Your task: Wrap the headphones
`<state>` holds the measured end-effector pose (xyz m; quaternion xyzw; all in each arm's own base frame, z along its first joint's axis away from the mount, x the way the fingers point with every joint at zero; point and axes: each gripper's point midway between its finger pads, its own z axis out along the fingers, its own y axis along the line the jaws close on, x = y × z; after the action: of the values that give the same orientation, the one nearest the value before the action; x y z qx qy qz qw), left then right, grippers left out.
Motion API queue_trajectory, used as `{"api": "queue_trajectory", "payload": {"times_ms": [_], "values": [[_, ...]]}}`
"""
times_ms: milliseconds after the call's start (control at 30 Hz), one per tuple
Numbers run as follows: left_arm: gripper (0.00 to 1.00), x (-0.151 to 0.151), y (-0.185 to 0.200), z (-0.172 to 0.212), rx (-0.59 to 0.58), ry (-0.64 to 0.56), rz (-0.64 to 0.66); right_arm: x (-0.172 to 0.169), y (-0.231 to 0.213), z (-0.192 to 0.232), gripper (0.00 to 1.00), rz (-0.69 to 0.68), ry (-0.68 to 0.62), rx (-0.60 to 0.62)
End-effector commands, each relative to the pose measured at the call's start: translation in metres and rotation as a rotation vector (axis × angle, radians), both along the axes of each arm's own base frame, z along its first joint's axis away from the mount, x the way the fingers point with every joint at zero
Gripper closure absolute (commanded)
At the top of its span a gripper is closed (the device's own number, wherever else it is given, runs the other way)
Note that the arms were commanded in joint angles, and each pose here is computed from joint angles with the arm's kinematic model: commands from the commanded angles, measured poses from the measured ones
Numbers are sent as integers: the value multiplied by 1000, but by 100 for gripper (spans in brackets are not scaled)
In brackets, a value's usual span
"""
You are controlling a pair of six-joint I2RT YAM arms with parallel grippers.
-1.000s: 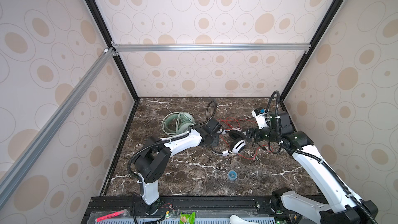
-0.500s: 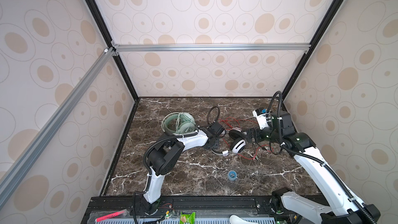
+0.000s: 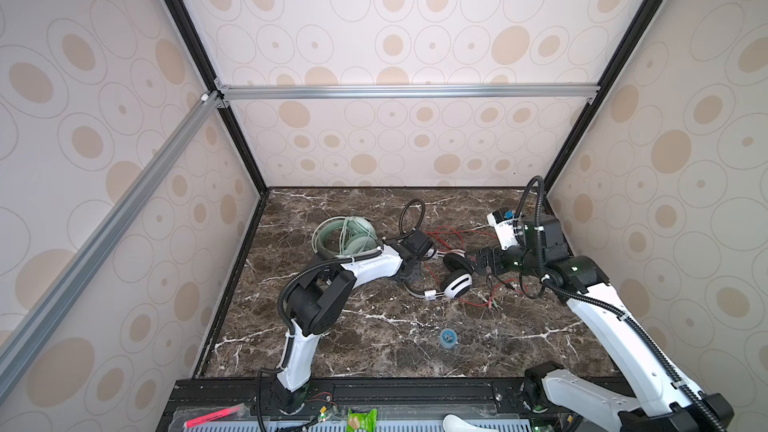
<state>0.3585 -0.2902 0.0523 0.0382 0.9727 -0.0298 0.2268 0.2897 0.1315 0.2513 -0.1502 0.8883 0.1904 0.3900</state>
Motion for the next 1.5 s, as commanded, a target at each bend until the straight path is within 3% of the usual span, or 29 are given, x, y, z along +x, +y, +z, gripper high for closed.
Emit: {"api": "queue_trajectory", "payload": {"times_ms": [0,200,400,600,767,1033,1267,1467], "values": [[100,18,11,86,34,-169,-59,4,11,36,2,29,-55,74],[100,6,22,164,-47,-310,-183,5,25,82,3,92,-119,150],[100,-9,46,206,-271,-391,-170,-1,32,142,3,138,-230,217],[100,-22,60,242,-429,-461,-153,-4,32,161,1,149,-278,227],[100,-32,66,268,-503,-495,-154,12,19,156,0,60,-241,234],[100,-42,72,318,-572,-587,-159,41,7,139,0,-52,-143,394],[100,-49,82,362,-602,-662,-141,54,8,115,0,-57,-109,448],[100,-45,81,399,-624,-710,-137,55,26,85,0,103,-164,479]]}}
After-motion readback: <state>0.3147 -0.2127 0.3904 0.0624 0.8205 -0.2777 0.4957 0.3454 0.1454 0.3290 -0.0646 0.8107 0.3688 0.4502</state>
